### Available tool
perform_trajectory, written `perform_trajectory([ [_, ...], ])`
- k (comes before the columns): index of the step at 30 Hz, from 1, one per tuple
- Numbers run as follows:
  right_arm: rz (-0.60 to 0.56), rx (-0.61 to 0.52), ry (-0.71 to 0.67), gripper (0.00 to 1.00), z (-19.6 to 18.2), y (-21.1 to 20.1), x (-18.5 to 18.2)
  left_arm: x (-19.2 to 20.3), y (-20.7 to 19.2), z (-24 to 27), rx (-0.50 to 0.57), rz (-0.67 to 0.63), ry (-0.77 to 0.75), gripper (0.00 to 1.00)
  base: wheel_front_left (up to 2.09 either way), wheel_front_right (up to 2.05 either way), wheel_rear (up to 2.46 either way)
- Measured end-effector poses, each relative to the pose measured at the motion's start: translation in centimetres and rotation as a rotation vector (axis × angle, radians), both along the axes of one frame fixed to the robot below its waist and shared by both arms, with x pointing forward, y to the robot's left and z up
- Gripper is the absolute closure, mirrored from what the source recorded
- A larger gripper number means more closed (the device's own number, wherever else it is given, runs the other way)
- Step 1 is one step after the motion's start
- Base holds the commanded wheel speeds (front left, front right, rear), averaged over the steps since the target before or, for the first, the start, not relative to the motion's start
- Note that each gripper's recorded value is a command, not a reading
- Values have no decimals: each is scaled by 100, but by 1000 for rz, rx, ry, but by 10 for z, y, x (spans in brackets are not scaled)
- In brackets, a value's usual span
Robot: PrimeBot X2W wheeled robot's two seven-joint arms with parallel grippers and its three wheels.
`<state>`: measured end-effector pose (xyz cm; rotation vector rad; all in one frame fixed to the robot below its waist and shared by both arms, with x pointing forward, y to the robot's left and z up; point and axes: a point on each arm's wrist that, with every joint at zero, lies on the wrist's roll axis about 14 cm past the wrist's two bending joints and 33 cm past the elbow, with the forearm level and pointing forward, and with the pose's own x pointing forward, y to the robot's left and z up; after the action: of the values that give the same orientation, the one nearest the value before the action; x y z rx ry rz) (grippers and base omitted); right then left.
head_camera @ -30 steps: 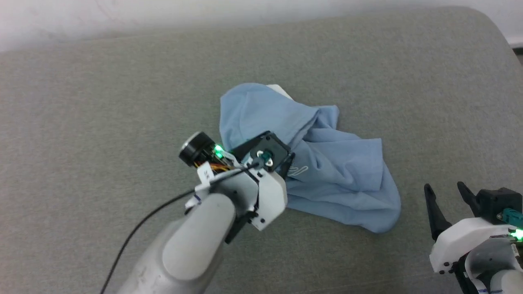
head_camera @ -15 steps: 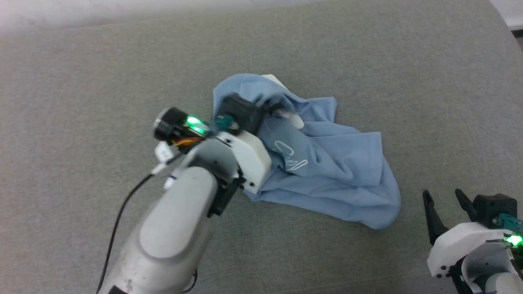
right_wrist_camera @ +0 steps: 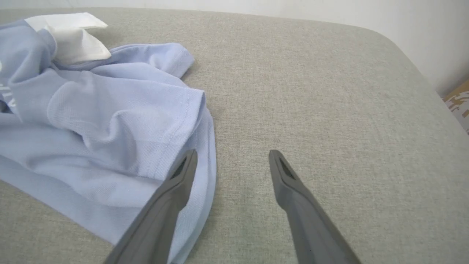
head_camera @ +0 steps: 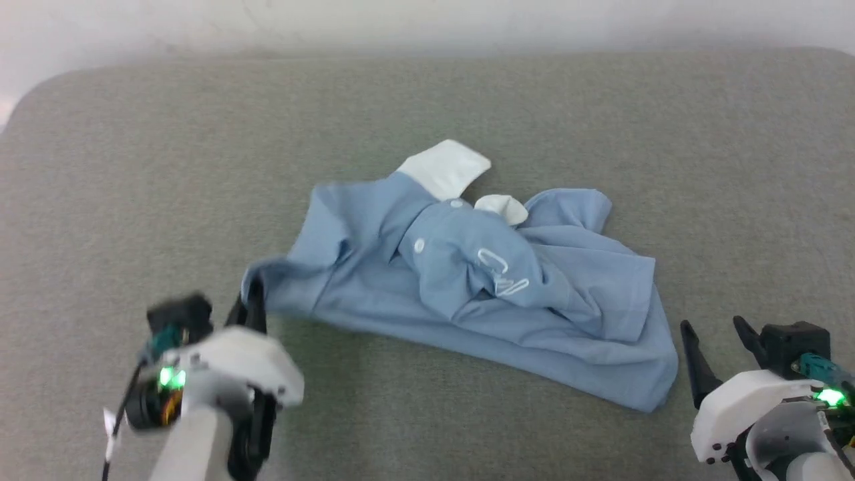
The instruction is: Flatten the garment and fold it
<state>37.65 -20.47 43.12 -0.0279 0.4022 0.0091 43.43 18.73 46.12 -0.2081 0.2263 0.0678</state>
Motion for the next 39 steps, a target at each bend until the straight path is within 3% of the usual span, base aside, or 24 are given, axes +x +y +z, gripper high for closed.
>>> perform_trajectory([
  [1, 13, 2, -4, 0, 1, 4, 2, -12, 8, -13, -13, 34, 36, 100, 0, 0, 0],
  [2, 25, 4, -3, 0, 2, 8, 3, -24, 14, -26, -24, 60, 74, 94, 0, 0, 0],
  [3, 34, 3, -4, 0, 2, 11, 4, -36, 19, -38, -36, 82, 114, 66, 0, 0, 0],
  [4, 43, 4, -5, 0, 2, 13, 4, -46, 20, -49, -43, 95, 150, 0, 0, 0, 0],
  [9, 99, -7, -9, 0, 6, 25, 8, -65, 29, -59, -61, 147, 166, 0, 0, 0, 0],
  [15, 193, -58, -10, 0, 18, 36, 22, -58, 35, -13, -44, 156, -67, 0, 0, 0, 0],
  [22, 264, -85, 198, 0, -11, 42, 29, -56, 38, 45, 108, 107, -275, 0, 0, 0, 0],
  [26, 290, -90, 307, 0, -36, 46, 24, -61, 36, 53, 120, 104, -303, 0, 0, 0, 0],
  [30, 303, -29, 267, 0, -33, 59, 38, -68, 36, 45, 118, 117, -281, 0, 0, 0, 0],
  [36, 333, -40, 287, 0, -40, 66, 49, -71, 33, 33, 118, 105, -244, 0, 0, 0, 0],
  [37, 340, -47, 296, 13, -43, 67, 48, -71, 33, 31, 120, 102, -238, 0, 0, 0, 0],
  [39, 353, -61, 303, 100, -46, 67, 49, -71, 34, 28, 120, 104, -231, 0, 0, 0, 0],
])
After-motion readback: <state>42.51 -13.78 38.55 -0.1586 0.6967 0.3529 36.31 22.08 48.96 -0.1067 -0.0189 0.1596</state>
